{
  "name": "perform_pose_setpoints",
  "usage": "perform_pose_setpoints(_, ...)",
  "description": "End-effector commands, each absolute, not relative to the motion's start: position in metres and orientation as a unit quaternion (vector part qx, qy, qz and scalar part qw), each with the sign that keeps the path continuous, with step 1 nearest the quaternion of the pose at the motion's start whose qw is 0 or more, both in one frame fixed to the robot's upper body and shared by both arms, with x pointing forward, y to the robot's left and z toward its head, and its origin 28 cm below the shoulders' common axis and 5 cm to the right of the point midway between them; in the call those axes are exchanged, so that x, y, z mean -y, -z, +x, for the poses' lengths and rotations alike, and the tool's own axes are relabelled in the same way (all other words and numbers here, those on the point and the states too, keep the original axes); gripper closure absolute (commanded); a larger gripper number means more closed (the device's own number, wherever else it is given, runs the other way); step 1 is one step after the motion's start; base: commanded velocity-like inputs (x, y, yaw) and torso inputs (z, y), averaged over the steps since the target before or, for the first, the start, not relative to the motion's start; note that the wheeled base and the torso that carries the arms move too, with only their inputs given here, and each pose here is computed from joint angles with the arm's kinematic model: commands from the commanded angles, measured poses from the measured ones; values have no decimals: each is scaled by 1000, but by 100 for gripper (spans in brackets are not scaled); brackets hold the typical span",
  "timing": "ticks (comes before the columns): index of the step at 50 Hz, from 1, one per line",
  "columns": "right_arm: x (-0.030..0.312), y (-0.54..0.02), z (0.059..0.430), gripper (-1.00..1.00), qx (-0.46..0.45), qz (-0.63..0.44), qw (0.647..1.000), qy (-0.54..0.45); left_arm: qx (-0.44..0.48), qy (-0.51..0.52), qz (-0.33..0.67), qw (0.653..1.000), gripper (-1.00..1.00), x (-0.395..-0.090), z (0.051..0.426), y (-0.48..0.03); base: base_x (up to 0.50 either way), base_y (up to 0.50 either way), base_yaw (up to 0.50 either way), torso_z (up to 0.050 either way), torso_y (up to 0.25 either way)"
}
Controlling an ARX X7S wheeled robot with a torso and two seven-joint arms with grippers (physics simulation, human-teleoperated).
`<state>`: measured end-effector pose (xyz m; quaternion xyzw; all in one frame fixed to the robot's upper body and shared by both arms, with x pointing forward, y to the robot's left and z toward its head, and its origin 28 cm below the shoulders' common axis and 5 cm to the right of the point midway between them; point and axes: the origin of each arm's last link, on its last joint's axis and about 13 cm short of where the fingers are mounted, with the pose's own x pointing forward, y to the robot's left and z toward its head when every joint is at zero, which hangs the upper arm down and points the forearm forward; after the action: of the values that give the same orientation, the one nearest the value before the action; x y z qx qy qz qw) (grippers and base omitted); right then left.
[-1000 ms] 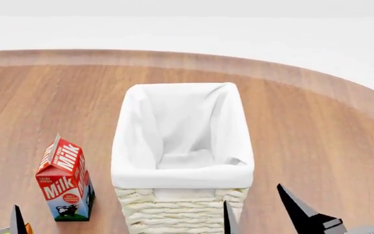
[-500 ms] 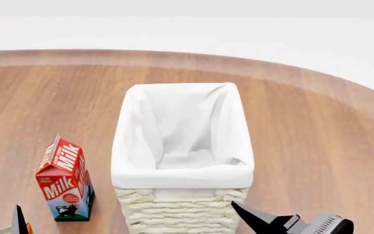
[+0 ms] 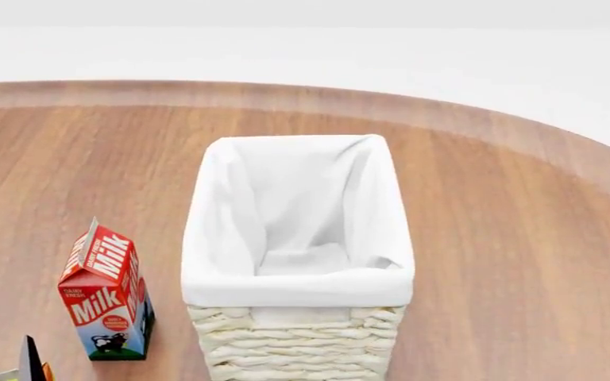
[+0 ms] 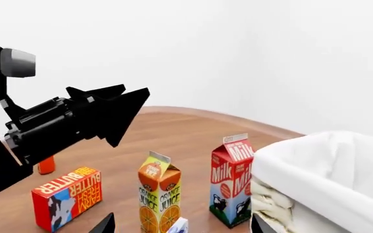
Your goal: Pick up the alphabet soup, and put it in the basket.
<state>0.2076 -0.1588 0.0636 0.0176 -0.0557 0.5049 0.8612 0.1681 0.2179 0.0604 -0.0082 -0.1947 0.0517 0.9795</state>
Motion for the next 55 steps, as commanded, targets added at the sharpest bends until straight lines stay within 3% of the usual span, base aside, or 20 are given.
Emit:
perform_pose_setpoints(1,154,-63,197,-100,56,20,832,-552,194,-51,-7,980,-100,-218,169,-60,0,0,0,0,0)
perform_pose_setpoints(18,148,-61,186,-100,50,21,801,-596,196,-53,-6,979,-100,-218,169,-60,0,0,0,0,0)
perform_pose_setpoints(55,145,-40,177,-100,-19,-27,793,-608,194,-47,-4,980,-100,-216,170,-59,0,0,0,0,0)
